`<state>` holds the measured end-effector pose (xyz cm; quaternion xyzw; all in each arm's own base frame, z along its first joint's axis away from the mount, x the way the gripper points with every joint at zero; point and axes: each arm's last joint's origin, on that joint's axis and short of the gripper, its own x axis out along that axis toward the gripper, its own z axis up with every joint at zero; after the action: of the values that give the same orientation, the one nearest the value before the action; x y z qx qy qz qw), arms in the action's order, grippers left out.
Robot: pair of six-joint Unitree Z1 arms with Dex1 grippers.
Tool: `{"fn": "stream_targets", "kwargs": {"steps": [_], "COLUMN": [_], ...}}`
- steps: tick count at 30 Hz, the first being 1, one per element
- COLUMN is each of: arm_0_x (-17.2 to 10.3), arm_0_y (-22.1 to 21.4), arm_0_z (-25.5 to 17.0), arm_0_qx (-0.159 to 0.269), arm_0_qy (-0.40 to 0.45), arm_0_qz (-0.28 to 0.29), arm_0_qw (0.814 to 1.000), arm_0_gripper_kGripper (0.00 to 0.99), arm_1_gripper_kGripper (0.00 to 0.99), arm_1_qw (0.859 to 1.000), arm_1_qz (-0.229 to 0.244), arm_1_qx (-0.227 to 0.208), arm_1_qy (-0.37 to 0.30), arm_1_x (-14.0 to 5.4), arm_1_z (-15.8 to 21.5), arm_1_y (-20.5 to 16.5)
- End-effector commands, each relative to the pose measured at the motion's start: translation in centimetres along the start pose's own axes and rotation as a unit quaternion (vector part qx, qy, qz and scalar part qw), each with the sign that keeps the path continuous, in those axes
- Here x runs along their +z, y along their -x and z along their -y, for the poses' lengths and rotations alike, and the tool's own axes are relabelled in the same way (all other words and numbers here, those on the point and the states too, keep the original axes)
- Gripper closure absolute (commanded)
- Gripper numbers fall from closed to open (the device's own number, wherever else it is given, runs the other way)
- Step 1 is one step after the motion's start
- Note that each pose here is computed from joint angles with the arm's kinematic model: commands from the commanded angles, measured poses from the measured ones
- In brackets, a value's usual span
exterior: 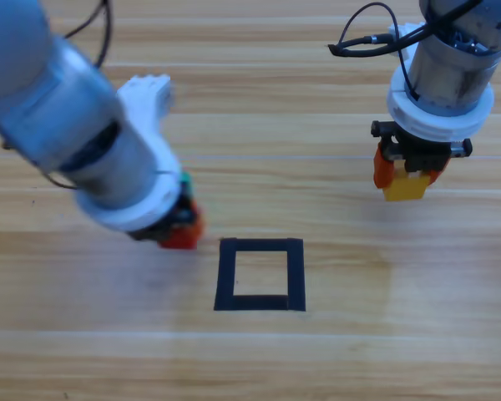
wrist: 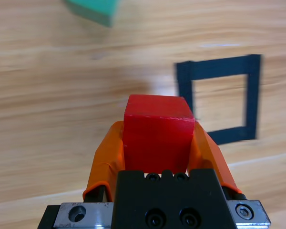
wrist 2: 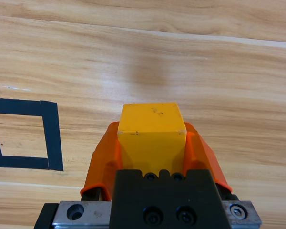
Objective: Stack the blocks in the rectangular block: red at the bottom, yellow in the middle, green on top
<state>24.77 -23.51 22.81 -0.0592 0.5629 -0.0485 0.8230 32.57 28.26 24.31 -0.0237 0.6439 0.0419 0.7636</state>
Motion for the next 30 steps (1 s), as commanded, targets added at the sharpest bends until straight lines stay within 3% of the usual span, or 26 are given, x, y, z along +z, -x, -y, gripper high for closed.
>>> {"fn": "stream_targets", "kwargs": {"steps": [1,10,21,30], "arm_0_x": [-3.2,-5.3,-3.8,-3.2], "arm_0_y": [-2.5,-5.7,-6.7,-6.5], "arm_0_z": [4.5,9.1,12.3,12.6], "arm_0_qx": [0.006,0.015,0.046,0.064], "arm_0_qy": [-0.005,-0.017,-0.037,-0.036], "arm_0_qz": [-0.035,-0.055,-0.078,-0.082], "arm_0_qw": [0.999,0.998,0.995,0.994], "arm_0_gripper_kGripper": [0.806,0.806,0.807,0.807], "arm_1_gripper_kGripper": [0.990,0.990,0.990,0.990], "arm_1_qw": [1.000,1.000,1.000,1.000], "arm_1_qz": [0.008,0.009,0.007,0.004], "arm_1_qx": [-0.001,-0.001,0.001,0.004], "arm_1_qy": [0.021,0.023,0.023,0.024], "arm_1_x": [-1.1,-1.0,-0.9,-0.9], "arm_1_z": [-0.7,-0.7,-0.8,-0.9], "arm_1_y": [1.4,1.4,1.3,1.2]}}
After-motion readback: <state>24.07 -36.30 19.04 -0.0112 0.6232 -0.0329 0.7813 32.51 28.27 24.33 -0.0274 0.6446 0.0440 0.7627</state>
